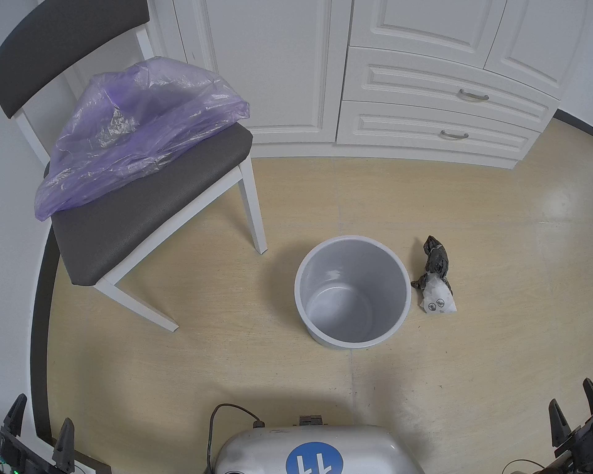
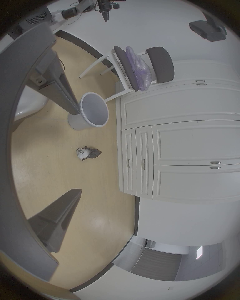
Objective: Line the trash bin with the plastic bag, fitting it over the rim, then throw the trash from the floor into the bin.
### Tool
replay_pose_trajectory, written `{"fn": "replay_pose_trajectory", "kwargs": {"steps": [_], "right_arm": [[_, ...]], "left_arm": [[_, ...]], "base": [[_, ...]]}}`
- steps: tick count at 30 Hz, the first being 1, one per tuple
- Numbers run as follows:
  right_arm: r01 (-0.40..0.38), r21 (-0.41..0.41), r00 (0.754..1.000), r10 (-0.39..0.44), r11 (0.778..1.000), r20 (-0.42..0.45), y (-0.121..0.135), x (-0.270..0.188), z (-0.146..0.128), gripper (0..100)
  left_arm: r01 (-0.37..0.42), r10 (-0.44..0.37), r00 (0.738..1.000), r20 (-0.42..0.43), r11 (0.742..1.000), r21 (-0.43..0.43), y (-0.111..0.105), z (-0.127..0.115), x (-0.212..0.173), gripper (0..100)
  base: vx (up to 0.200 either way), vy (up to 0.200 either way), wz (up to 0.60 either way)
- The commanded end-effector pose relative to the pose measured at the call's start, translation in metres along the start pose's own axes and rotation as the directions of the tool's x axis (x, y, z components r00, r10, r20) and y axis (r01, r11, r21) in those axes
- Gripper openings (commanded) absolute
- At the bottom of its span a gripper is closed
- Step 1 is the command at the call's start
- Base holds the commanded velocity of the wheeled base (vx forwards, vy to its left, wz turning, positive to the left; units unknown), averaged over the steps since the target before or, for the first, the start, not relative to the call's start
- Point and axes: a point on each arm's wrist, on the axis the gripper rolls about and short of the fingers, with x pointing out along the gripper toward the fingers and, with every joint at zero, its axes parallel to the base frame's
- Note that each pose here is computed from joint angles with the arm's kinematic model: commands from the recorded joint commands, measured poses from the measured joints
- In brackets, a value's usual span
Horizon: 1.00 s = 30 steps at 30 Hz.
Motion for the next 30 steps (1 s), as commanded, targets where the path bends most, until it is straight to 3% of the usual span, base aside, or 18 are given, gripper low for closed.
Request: {"fn": "replay_pose_trajectory", "kwargs": {"steps": [1, 9, 12, 17, 26, 30], "right_arm": [[0.005, 0.0, 1.0, -0.005, 1.0, -0.001, -0.0001, 0.0, -0.0052, 100], [-0.01, -0.032, 1.0, 0.01, 0.999, -0.002, 0.0003, 0.0, -0.0054, 100], [-0.015, -0.034, 1.0, 0.015, 0.999, -0.009, 0.0002, 0.0005, -0.0052, 100], [-0.013, -0.032, 1.0, 0.013, 0.999, -0.003, 0.0003, 0.0, -0.0054, 100], [-0.013, -0.026, 1.0, 0.013, 1.0, -0.001, 0.0003, 0.0, -0.0052, 100], [-0.012, -0.017, 1.0, 0.012, 1.0, -0.001, 0.0002, 0.0, -0.0052, 100]], "left_arm": [[0.001, -0.001, 1.0, -0.006, 1.0, 0.004, -0.0001, -0.0052, 0.0004, 100], [0.02, -0.02, 0.999, -0.049, 1.0, 0.005, 0.0001, -0.0042, 0.0035, 100], [0.082, -0.082, 0.992, -0.097, 0.997, -0.001, 0.001, -0.0027, 0.0074, 100], [0.137, -0.136, 0.986, -0.099, 0.991, 0.001, 0.0019, -0.003, 0.0078, 100], [0.133, -0.132, 0.986, -0.098, 0.991, 0.006, 0.0019, -0.0034, 0.0077, 100], [0.042, -0.042, 0.995, -0.087, 0.999, -0.001, 0.0007, -0.0036, 0.0066, 100]], "base": [[0.0, 0.0, 0.0], [0.0, 0.0, 0.0], [0.0, 0.0, 0.0], [0.0, 0.0, 0.0], [0.0, 0.0, 0.0], [0.0, 0.0, 0.0]]}}
